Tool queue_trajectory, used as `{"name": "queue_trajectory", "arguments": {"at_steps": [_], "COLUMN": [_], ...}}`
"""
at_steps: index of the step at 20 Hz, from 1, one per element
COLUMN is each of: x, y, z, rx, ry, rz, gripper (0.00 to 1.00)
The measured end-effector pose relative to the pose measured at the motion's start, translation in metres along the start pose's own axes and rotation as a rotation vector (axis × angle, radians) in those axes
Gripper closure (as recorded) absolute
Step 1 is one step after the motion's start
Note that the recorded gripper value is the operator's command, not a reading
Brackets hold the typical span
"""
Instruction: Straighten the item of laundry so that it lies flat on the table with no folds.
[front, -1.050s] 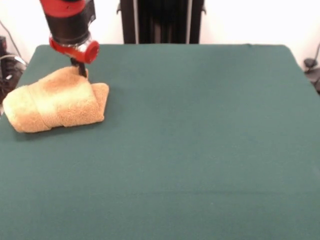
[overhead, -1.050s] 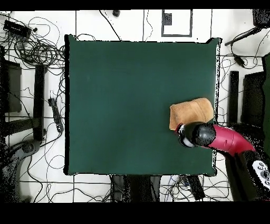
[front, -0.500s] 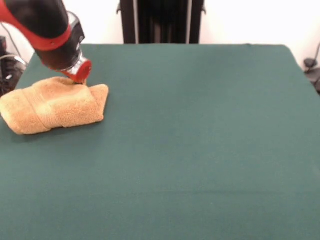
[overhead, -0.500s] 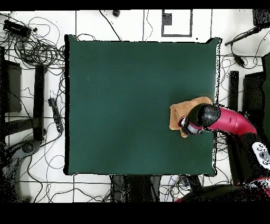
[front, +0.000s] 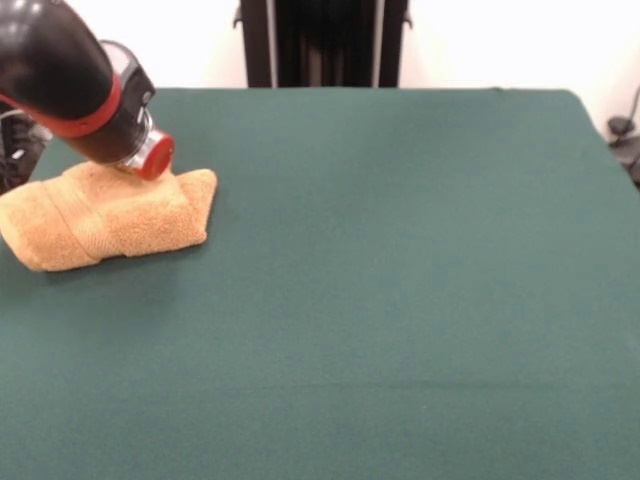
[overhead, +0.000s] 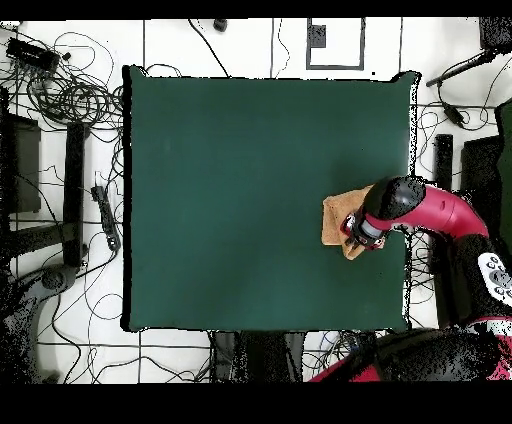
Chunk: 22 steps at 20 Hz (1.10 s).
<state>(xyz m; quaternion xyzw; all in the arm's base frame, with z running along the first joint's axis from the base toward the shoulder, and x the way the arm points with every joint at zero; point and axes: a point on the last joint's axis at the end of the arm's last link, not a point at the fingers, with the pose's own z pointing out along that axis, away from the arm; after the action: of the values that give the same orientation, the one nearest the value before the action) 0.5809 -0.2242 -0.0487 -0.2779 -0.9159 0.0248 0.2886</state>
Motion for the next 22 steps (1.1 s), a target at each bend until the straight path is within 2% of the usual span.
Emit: {"name": "queue_trajectory", "arguments": {"at_steps": [11,16,22], "x": [-0.019,-0.037,-0.067], "y": [0.001,0.005,0.018], "z": [-0.002,-0.009,-0.031], "rx": [0.002,0.000,0.010], "ry": [0.096,0.150,0.157], "rz": [0.015,0.029,0.044], "gripper": [1.00,1.00,1.00]}}
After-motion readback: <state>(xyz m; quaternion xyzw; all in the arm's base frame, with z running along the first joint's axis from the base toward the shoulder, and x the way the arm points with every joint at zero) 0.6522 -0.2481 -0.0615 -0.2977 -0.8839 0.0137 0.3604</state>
